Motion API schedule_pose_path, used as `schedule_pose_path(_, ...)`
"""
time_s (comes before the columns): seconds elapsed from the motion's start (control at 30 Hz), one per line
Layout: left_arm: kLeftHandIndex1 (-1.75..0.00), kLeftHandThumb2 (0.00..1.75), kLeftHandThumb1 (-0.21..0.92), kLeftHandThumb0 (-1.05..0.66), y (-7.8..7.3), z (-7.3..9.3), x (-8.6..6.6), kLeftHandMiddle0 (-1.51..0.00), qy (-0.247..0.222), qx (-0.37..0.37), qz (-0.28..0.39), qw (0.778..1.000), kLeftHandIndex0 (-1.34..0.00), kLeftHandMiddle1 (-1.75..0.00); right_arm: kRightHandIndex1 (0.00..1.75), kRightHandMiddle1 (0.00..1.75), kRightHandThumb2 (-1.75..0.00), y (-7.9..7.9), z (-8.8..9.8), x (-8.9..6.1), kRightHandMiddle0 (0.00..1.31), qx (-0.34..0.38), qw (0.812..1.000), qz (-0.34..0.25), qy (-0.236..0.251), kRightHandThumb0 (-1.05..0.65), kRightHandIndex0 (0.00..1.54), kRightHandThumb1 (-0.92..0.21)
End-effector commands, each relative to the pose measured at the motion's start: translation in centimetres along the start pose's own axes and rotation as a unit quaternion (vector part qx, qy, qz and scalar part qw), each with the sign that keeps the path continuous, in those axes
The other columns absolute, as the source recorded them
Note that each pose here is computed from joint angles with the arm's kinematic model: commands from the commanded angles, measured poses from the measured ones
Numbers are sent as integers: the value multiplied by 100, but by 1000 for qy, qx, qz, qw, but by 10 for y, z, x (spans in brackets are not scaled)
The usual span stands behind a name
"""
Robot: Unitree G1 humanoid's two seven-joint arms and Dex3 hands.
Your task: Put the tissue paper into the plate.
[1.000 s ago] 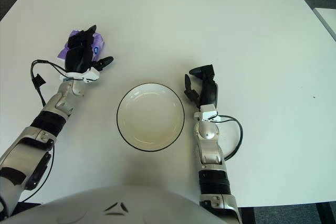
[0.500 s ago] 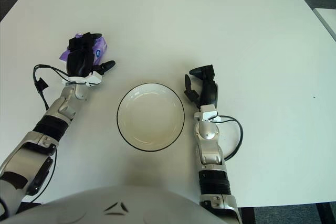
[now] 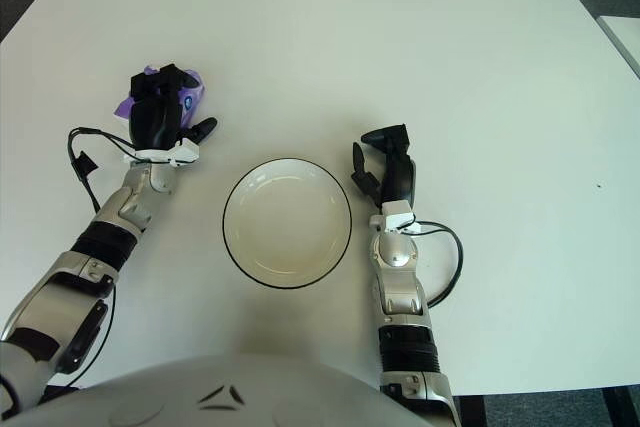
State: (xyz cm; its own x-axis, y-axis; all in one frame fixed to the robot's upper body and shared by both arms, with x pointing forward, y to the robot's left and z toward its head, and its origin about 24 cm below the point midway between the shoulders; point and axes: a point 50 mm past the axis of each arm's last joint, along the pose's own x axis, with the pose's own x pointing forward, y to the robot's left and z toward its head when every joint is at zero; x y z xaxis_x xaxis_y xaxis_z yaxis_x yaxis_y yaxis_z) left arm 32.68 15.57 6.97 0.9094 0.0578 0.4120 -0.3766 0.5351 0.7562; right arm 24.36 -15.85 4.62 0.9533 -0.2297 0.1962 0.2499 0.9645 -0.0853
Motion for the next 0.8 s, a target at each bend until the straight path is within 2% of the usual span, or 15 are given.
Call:
schedule_pose_path(0.0, -175, 107, 20, -56, -46, -34, -67, -71, 105, 24, -137, 985, -42, -175, 115, 175, -67, -6, -31, -21, 25, -11, 996, -2, 89, -36, 55, -82)
schedule_pose_path(0.37, -175, 110, 20, -52, -48, -33, -68, -95, 109, 11, -134, 985, -52, -175, 114, 175, -61, -7, -30, -22, 22, -12, 996, -1, 88, -35, 53, -87)
schedule_pose_path(0.73, -175, 108, 23, -50, -48, -33, -68, -101, 110, -8, -134, 985, -56, -175, 115, 175, -62, -7, -30, -22, 23, -11, 996, -4, 90, -36, 54, -85)
schedule_pose_path(0.77, -175, 110, 22, -46, -48, -33, -68, -103, 109, -9, -133, 985, -63, -175, 115, 175, -63, -7, -30, -22, 23, -11, 996, -4, 90, -36, 54, -85)
